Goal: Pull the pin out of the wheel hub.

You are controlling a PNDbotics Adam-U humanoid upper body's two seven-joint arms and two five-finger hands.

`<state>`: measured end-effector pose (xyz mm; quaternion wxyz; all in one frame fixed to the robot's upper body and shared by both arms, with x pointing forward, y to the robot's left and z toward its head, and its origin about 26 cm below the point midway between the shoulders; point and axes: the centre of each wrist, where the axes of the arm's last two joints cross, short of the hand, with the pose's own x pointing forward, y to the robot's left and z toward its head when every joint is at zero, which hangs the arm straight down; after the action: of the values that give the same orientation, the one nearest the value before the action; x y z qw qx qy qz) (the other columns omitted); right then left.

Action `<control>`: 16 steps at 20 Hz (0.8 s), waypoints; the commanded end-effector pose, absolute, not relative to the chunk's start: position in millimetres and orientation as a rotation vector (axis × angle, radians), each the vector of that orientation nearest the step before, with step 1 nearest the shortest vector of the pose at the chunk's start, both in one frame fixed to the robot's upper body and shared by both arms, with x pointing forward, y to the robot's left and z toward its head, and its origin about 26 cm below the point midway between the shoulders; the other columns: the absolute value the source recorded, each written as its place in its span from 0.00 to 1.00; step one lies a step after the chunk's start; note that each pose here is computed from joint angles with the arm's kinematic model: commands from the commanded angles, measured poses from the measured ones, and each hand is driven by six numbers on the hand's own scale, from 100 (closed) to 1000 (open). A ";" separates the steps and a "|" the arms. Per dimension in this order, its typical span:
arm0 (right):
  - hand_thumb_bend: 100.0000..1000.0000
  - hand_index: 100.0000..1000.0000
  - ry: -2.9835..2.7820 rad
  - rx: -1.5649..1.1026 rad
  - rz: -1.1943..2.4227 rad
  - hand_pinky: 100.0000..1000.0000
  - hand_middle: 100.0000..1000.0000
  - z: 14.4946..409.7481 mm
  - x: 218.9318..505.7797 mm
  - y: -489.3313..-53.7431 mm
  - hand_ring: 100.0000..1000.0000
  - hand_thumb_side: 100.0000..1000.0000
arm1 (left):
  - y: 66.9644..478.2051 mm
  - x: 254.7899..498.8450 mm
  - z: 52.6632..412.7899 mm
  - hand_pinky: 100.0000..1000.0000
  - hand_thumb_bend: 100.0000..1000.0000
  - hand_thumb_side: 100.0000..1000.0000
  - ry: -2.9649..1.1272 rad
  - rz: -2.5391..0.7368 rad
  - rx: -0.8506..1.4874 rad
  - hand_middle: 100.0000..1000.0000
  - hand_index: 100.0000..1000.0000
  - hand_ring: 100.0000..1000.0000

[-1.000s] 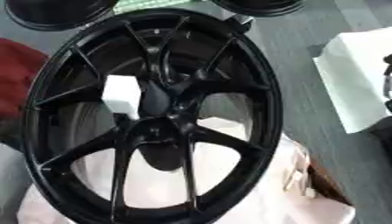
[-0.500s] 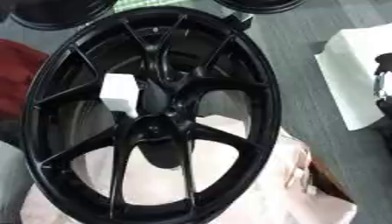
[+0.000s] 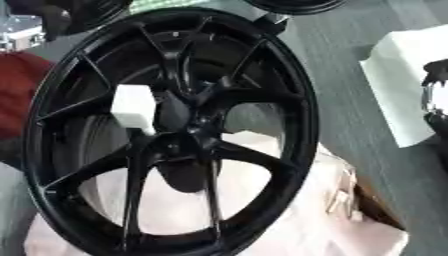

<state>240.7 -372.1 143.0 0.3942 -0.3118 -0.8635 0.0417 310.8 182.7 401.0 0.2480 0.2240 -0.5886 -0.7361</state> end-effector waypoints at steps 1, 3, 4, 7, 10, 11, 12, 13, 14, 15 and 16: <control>0.00 0.59 -2.215 -0.805 0.142 0.78 0.54 154.0 240.3 -373.5 0.68 0.36 | 174.0 302.7 408.4 0.82 0.00 0.79 -1.620 -2.001 0.625 0.72 0.87 0.76; 0.00 0.59 -2.215 -0.802 0.144 0.78 0.54 154.2 240.5 -373.4 0.68 0.36 | 165.8 301.5 408.4 0.82 0.00 0.80 -1.618 -2.007 0.614 0.72 0.87 0.76; 0.00 0.59 -2.215 -0.801 0.144 0.78 0.54 154.2 240.6 -373.3 0.68 0.36 | 161.8 301.0 408.2 0.82 0.00 0.80 -1.616 -2.013 0.608 0.72 0.87 0.76; 0.00 0.59 -2.213 -0.797 0.145 0.78 0.54 154.0 240.8 -372.8 0.68 0.36 | 151.7 298.3 407.8 0.82 0.00 0.80 -1.609 -2.036 0.589 0.73 0.88 0.77; 0.00 0.59 -2.213 -0.792 0.147 0.78 0.54 154.1 241.2 -372.2 0.68 0.36 | 145.4 291.2 407.8 0.83 0.00 0.82 -1.610 -2.057 0.589 0.74 0.89 0.78; 0.00 0.59 -2.212 -0.791 0.148 0.78 0.54 154.1 241.3 -372.0 0.68 0.36 | 144.0 286.9 407.7 0.83 0.00 0.82 -1.614 -2.066 0.594 0.74 0.89 0.78; 0.00 0.59 -2.211 -0.790 0.148 0.78 0.54 153.9 241.3 -371.7 0.68 0.37 | 142.9 282.0 407.8 0.83 0.00 0.81 -1.620 -2.073 0.599 0.75 0.89 0.79; 0.00 0.59 -2.211 -0.788 0.148 0.78 0.54 153.8 241.5 -371.4 0.68 0.37 | 142.2 277.5 407.6 0.84 0.00 0.80 -1.626 -2.076 0.601 0.75 0.89 0.79; 0.00 0.59 -2.211 -0.787 0.148 0.78 0.54 153.7 241.7 -371.1 0.68 0.37 | 141.8 273.9 407.3 0.84 0.00 0.79 -1.629 -2.076 0.603 0.76 0.89 0.80; 0.00 0.59 -2.210 -0.785 0.148 0.78 0.54 153.7 241.8 -370.8 0.68 0.37 | 141.4 270.9 406.7 0.85 0.00 0.78 -1.626 -2.076 0.606 0.76 0.89 0.80; 0.00 0.59 -2.210 -0.784 0.148 0.78 0.54 153.6 242.0 -370.5 0.68 0.37 | 140.9 268.0 406.1 0.85 0.00 0.77 -1.620 -2.079 0.609 0.77 0.89 0.81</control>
<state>242.5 -370.6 144.8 0.3974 -0.3085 -0.8629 0.0486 276.3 137.9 398.8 0.2172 0.2035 -0.5867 -0.7532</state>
